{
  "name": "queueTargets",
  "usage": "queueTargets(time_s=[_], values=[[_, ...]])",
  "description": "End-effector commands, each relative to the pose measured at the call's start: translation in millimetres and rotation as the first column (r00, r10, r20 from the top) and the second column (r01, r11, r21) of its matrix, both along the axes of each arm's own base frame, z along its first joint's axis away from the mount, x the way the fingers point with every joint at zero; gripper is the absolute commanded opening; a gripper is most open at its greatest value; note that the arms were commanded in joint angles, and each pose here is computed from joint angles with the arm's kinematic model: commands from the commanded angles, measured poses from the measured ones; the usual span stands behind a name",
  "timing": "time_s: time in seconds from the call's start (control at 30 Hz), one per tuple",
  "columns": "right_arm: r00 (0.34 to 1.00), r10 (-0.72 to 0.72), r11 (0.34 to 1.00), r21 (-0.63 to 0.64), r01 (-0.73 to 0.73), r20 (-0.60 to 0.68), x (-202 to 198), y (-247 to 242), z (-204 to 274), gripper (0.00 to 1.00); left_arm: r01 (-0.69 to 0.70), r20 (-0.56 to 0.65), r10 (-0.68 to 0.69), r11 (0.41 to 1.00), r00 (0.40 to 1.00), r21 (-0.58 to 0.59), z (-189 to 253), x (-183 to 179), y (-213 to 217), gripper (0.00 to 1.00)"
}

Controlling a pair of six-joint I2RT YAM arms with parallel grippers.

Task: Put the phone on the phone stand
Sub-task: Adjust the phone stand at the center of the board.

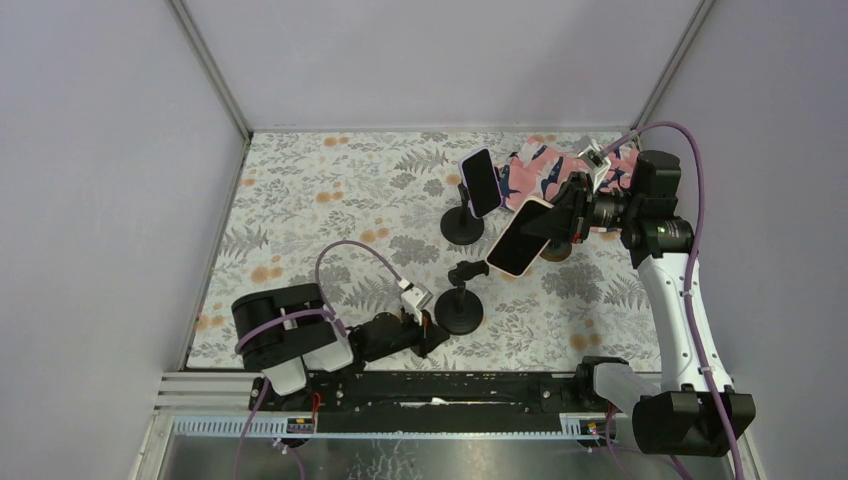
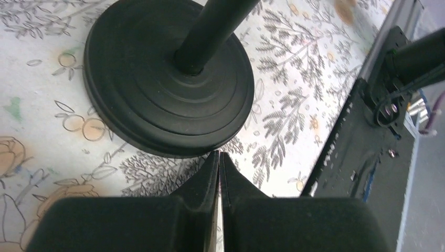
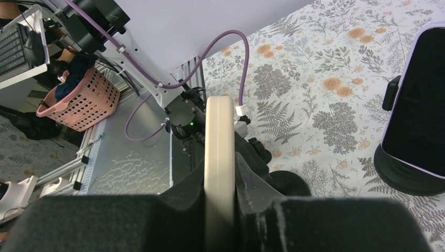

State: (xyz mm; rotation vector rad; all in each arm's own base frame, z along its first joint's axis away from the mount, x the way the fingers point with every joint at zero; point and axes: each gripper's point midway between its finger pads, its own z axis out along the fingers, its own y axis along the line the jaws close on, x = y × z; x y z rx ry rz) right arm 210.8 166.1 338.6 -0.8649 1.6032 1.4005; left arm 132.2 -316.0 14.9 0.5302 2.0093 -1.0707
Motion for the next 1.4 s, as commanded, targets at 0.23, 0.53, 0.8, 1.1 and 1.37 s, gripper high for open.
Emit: queueTargets(time_s=[0.23, 0.53, 0.8, 1.1, 1.37], values=[[0.999, 0.026, 1.0, 0.014, -0.027, 0.042, -6, -1, 9, 0.0, -0.186, 0.027, 0.184, 0.978, 0.983, 0.1, -18, 57, 2, 0.08], [0.991, -0.008, 0.999, -0.04, 0.013, 0.136, -10, -3, 2, 0.0, -0.196, 0.185, 0.188, 0.98, 0.965, 0.029, 36, 56, 33, 0.11], [0.985, 0.028, 0.999, -0.025, -0.024, 0.173, -16, -1, 7, 0.0, -0.221, 0.329, 0.206, 0.975, 0.922, 0.01, 125, 56, 62, 0.32], [0.98, 0.08, 0.997, -0.03, -0.075, 0.185, -15, 9, 13, 0.0, -0.248, 0.289, 0.308, 0.942, 0.906, -0.227, 204, 51, 70, 0.99], [0.963, 0.146, 0.988, -0.082, -0.131, 0.227, -14, 28, 13, 0.0, -0.232, 0.189, 0.32, 0.896, 0.928, -0.379, 233, 41, 68, 0.99]])
